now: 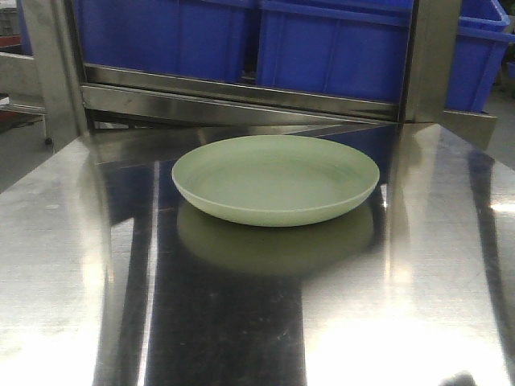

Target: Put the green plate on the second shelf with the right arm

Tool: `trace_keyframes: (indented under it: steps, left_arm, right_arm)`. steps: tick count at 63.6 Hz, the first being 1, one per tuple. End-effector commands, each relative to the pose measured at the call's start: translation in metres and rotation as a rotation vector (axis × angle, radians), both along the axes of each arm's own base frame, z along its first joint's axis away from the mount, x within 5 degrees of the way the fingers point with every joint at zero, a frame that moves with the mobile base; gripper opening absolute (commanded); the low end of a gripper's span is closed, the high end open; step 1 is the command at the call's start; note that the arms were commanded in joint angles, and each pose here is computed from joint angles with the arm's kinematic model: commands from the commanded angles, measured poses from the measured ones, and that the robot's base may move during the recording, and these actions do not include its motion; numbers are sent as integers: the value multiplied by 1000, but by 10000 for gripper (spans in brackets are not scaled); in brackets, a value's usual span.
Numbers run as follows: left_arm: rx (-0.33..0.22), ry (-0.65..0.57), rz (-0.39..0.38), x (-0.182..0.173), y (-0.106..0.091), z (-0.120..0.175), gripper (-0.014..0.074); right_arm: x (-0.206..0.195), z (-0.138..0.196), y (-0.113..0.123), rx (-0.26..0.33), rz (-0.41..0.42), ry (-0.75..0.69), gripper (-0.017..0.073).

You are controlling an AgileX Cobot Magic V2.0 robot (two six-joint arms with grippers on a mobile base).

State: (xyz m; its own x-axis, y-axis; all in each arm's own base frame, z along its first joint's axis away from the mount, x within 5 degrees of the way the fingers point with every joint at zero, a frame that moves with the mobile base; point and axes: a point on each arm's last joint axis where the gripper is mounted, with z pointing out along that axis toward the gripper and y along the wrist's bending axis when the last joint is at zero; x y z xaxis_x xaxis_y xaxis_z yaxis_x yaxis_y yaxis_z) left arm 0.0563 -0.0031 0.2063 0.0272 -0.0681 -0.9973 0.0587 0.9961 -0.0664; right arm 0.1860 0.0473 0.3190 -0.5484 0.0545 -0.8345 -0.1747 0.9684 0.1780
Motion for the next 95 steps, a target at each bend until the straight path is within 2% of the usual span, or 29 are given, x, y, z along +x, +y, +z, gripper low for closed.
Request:
trace_keyframes:
  steps: [1,9,19,26,36,45,68,95]
  left_arm:
    - [-10,-56,-4,0,0,-6,131]
    - [-10,-56,-4,0,0,-6,131]
    - [-10,-56,-4,0,0,-6,131]
    - [-10,-56,-4,0,0,-6,131]
    - [-10,-56,-4,0,0,-6,131]
    - [-10,-56,-4,0,0,-6,131]
    - [-10,-56,-4,0,0,-6,131]
    - [-10,-56,-4,0,0,-6,131]
  right_arm:
    - [27,22,9,42,8,34,136]
    - [62,22,22,58,34,135,252]
    - [96,13,37,89,62,178,255]
    - [112,-4,55,76,96,192,255]
    - [133,-26,70,74,90,154,290]
    - [147,-42,73,69,72,148,353]
    - [164,-60,73,67,35,108,353]
    - [172,-69,58,64,-13,132,353]
